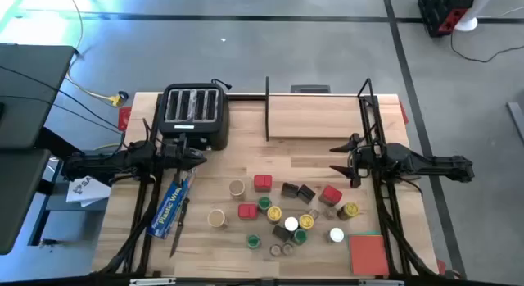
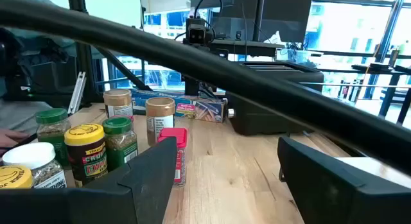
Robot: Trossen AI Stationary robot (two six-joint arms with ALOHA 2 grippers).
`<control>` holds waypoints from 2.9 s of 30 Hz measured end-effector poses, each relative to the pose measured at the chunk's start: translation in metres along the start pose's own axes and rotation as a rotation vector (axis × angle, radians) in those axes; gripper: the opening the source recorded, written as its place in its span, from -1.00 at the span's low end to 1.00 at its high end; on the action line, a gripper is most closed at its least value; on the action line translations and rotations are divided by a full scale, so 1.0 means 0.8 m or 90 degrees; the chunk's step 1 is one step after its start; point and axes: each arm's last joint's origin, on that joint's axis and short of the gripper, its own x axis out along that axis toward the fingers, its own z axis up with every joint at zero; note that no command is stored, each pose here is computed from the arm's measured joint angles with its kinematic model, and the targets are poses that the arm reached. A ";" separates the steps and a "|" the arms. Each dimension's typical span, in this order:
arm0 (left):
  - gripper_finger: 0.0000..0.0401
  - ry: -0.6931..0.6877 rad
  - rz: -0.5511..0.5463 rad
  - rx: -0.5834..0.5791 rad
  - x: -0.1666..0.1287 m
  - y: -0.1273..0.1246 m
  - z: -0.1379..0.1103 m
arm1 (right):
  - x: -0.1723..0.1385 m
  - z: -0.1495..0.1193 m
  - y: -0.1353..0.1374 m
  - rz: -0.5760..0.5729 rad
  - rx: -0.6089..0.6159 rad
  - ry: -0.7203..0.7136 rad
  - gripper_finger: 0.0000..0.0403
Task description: Shelf spices
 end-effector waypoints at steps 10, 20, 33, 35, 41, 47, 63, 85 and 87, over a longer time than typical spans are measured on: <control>-1.00 0.000 0.000 0.000 0.000 0.000 0.000 | 0.000 0.000 0.000 0.000 0.000 0.000 0.32; -1.00 0.000 0.000 0.000 0.000 0.000 0.000 | 0.000 0.000 0.000 0.000 0.000 0.000 0.32; -1.00 0.000 0.000 0.000 0.000 0.000 0.000 | 0.000 0.000 0.000 0.000 0.000 0.000 0.32; -1.00 0.000 0.000 0.000 0.000 0.000 0.000 | 0.000 0.000 0.000 0.000 0.000 0.000 0.32; -1.00 -0.001 0.000 -0.001 0.000 0.000 0.000 | 0.000 0.000 0.000 0.000 0.000 0.000 0.32; -1.00 -0.080 0.089 -0.098 -0.001 0.005 0.014 | 0.000 0.000 0.000 0.000 0.000 0.000 0.32; -1.00 -0.192 0.082 -0.218 0.010 0.000 0.058 | 0.000 0.000 0.000 0.000 0.000 0.000 0.32; -0.37 0.317 0.107 0.004 0.240 -0.055 0.168 | 0.000 0.000 0.000 0.000 0.000 0.000 0.32; -0.25 0.382 0.085 0.016 0.258 -0.054 0.160 | 0.000 0.000 0.000 0.000 0.000 0.000 0.32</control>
